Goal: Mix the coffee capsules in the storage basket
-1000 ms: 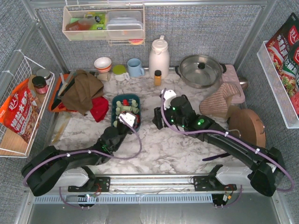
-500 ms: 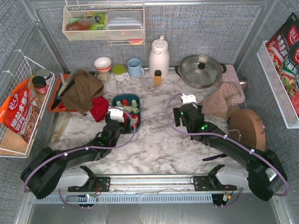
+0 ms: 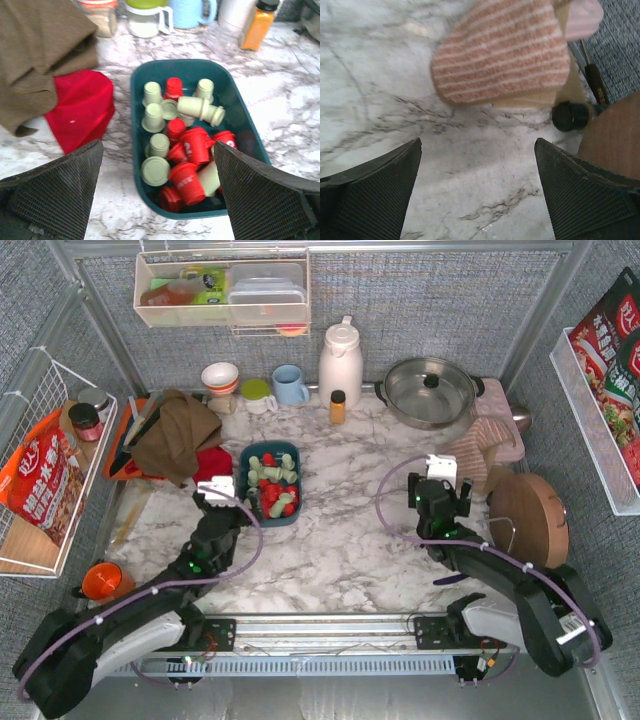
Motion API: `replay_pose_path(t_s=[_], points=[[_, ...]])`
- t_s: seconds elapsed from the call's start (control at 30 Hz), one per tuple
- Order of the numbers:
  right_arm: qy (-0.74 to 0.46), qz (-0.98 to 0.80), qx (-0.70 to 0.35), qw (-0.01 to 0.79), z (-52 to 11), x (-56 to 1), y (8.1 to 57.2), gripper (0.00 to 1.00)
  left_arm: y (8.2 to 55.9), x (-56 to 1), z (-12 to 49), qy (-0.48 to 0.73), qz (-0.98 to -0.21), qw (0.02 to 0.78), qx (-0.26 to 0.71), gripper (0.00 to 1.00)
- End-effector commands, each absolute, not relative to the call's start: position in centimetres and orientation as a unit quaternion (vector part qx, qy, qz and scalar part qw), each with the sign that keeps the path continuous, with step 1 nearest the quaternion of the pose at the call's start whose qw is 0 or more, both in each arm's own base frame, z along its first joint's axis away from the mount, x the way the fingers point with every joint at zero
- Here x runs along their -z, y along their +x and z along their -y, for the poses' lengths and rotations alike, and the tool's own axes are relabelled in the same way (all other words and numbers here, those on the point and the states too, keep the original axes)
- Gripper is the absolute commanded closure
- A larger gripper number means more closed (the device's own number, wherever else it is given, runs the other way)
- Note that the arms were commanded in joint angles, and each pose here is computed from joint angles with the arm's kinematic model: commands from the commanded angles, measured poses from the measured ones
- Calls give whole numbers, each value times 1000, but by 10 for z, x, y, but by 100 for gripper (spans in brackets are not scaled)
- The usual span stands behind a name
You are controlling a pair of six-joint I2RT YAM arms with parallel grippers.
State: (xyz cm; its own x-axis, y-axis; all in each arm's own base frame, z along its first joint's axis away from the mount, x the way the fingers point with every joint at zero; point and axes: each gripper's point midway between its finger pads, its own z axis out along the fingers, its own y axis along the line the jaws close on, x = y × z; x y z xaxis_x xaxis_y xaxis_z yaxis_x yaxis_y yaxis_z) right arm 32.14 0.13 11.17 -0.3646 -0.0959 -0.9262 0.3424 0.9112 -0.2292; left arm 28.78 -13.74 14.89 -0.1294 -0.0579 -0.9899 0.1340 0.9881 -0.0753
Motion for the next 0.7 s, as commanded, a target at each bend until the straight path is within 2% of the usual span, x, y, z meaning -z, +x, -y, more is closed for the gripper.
replay_pose_path(t_s=[0.0, 0.07, 0.17, 0.23, 0.3, 0.43, 0.67], points=[[120, -778, 177, 591, 11, -102, 334, 1, 284, -168, 103, 7, -711, 703, 9, 1], [140, -763, 175, 606, 19, -95, 338, 1, 281, -172, 86, 5, -695, 718, -30, 1], [83, -781, 178, 592, 11, -92, 349, 1, 276, -171, 58, -1, -678, 729, -96, 1], [39, -781, 167, 601, 4, -81, 357, 1, 275, -158, 40, -20, -682, 719, -130, 1], [46, -758, 160, 631, 9, -78, 362, 1, 275, -143, 28, -30, -695, 702, -153, 1], [39, -784, 110, 610, 7, -66, 360, 1, 276, -119, 19, -42, -708, 687, -160, 1], [43, -793, 111, 597, 10, -58, 368, 1, 292, -112, 22, -24, -724, 665, -181, 1]])
